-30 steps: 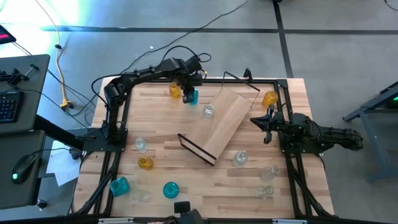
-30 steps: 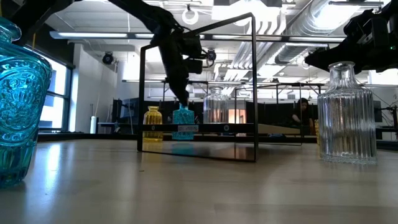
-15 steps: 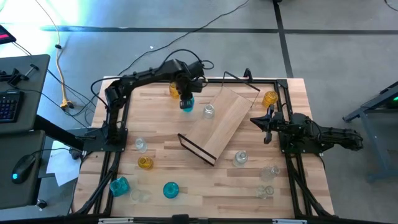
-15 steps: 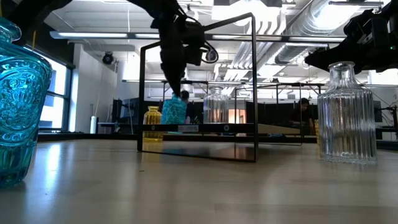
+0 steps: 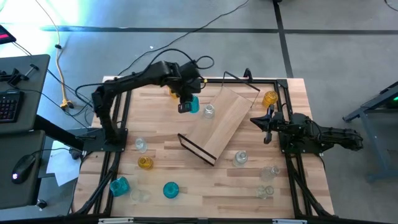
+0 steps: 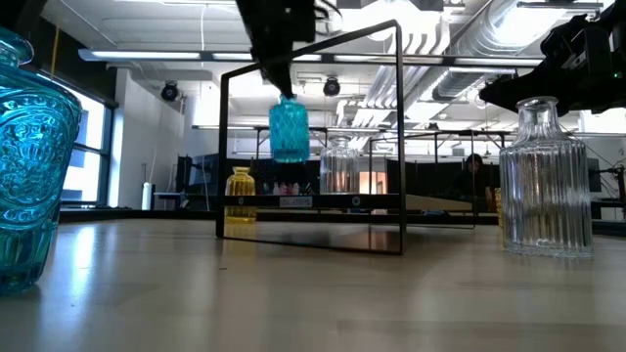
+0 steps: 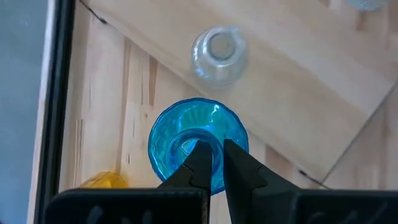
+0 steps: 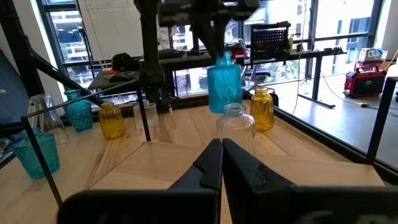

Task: Sort vases onto shelf
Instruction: Put the top right blue vase on the shelf

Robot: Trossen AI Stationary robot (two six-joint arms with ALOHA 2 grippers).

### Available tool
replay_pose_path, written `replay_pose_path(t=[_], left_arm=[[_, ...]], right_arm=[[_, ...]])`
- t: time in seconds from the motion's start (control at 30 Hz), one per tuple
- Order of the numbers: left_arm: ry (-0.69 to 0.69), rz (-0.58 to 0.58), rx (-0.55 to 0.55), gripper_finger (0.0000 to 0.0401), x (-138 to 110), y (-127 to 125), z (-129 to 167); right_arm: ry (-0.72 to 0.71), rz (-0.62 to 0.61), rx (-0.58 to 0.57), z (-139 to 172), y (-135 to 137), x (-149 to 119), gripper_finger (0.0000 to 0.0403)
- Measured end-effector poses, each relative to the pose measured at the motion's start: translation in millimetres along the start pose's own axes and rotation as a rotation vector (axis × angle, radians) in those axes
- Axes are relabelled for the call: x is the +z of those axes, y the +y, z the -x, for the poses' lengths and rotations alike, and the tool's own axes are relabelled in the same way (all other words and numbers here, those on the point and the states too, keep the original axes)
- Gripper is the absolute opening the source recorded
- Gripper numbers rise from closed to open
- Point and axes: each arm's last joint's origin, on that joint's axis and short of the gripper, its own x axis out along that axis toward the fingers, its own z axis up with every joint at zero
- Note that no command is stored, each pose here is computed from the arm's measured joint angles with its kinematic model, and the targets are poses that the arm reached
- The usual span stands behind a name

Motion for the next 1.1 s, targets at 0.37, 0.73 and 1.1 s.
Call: replay_pose_path(t=[0.37,0.73,1.1], left_arm=[[-0.035,0.055,-0.021,0.0007,-6,-30,16],[-0.005,0.046,-0.057,0.0007,-11,-53,-13],[-0.043,0.079,-0.138,0.0007,-13,-65,-35]], right_arm=[[0.000,0.000,0.000,0,0,0,0.0000],[0.000,0.000,0.000,0,0,0,0.0000],[0.000,0.000,0.000,0,0,0,0.0000]])
